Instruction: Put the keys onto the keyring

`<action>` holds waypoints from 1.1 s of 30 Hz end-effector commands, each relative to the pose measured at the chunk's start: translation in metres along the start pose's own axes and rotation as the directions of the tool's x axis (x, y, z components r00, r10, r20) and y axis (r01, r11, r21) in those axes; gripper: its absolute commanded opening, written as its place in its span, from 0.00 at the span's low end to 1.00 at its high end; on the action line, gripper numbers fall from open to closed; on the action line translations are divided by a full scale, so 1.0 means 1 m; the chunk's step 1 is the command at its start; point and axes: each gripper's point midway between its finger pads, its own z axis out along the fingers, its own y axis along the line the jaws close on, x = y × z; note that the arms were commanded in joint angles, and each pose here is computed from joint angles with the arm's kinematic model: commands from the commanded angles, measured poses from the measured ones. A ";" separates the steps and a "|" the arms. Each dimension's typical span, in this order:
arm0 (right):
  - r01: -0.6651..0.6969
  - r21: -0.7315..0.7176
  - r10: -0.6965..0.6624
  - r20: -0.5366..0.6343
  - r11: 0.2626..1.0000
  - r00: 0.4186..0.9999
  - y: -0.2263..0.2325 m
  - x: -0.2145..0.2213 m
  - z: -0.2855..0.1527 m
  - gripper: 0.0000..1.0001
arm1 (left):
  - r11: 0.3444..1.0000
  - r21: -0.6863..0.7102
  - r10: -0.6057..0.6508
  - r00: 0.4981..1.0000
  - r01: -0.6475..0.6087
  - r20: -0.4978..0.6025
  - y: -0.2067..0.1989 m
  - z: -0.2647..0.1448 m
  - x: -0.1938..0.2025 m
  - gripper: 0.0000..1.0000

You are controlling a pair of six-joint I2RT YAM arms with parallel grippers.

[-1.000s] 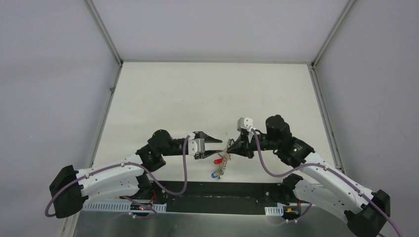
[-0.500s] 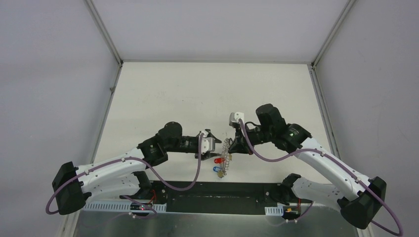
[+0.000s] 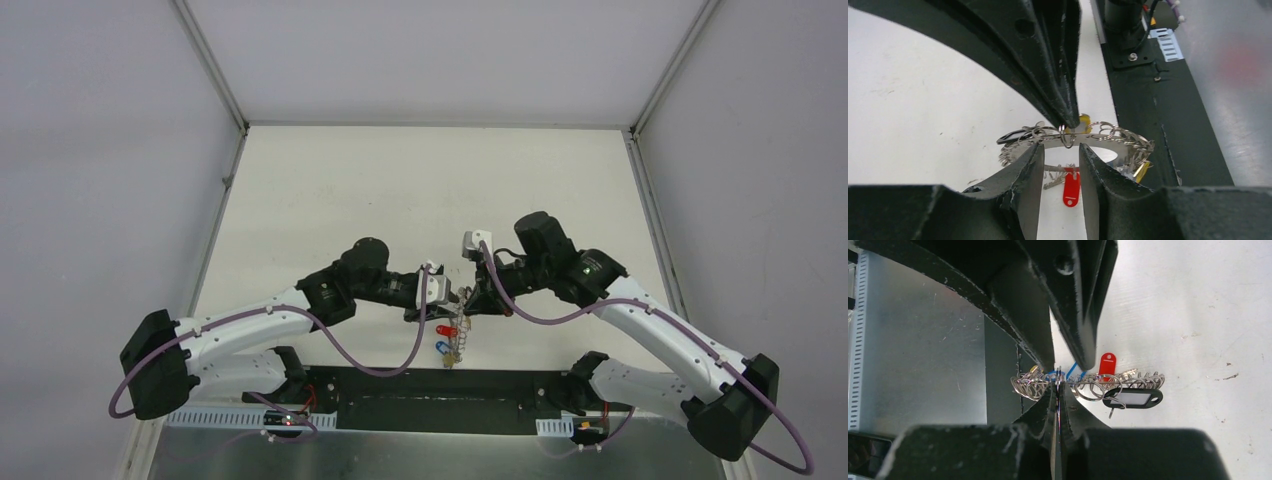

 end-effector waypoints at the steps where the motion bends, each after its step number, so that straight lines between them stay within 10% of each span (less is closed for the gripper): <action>1: 0.059 -0.013 -0.058 0.064 0.998 0.996 0.003 -0.025 -0.004 0.00 | 0.996 0.090 0.021 0.996 -0.029 0.091 -0.012 0.004 -0.031 0.32; 16: 0.053 -0.023 -0.052 0.064 0.998 0.997 0.004 -0.024 -0.003 0.00 | 0.998 0.056 -0.030 0.995 0.025 0.096 -0.002 0.012 -0.032 0.26; 25: 0.056 -0.001 -0.056 0.066 0.998 0.996 0.001 -0.024 -0.004 0.00 | 0.999 0.044 -0.036 0.996 0.032 0.082 -0.001 0.012 -0.027 0.00; 30: 0.081 0.032 -0.084 0.101 0.996 0.991 -0.001 -0.031 -0.007 0.46 | 0.999 -0.015 -0.032 0.996 0.033 0.080 0.006 0.007 -0.027 0.00; 33: 0.118 0.050 -0.124 0.146 0.992 0.981 0.001 -0.037 -0.011 0.56 | 0.998 -0.058 -0.027 0.995 0.033 0.098 0.011 0.003 -0.029 0.00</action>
